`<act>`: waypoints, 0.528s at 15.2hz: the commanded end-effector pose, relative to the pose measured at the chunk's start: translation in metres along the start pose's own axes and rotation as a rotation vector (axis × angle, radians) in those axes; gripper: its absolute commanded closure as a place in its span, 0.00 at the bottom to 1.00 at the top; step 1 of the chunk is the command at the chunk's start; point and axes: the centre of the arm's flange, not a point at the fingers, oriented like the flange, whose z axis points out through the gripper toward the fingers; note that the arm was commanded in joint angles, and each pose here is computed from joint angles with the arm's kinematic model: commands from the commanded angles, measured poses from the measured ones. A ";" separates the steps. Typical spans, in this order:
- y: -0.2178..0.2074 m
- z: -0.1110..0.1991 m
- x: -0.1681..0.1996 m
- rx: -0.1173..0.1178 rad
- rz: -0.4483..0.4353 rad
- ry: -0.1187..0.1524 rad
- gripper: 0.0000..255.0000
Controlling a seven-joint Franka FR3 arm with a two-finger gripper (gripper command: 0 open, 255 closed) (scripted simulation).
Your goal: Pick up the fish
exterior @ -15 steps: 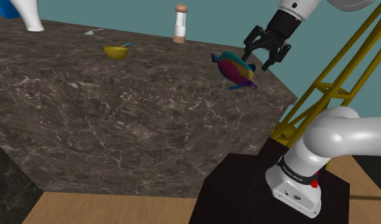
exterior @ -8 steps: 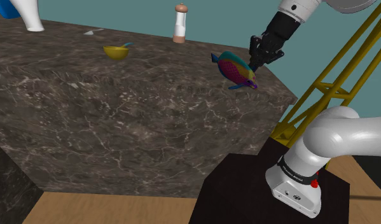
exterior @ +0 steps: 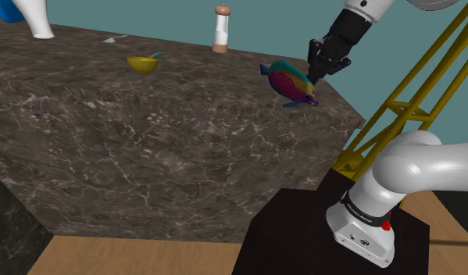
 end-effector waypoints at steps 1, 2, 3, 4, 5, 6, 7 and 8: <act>-0.003 -0.010 0.000 0.000 0.000 0.000 1.00; -0.005 -0.015 0.001 0.000 0.000 0.000 1.00; -0.006 -0.020 0.001 0.000 0.000 0.000 1.00; -0.008 -0.025 0.001 0.000 0.000 0.000 1.00; -0.010 -0.030 0.001 0.000 0.000 0.000 1.00; -0.011 -0.035 0.002 0.000 0.000 0.000 1.00; -0.013 -0.040 0.002 0.000 0.000 0.000 1.00; -0.014 -0.045 0.002 0.000 0.000 0.000 1.00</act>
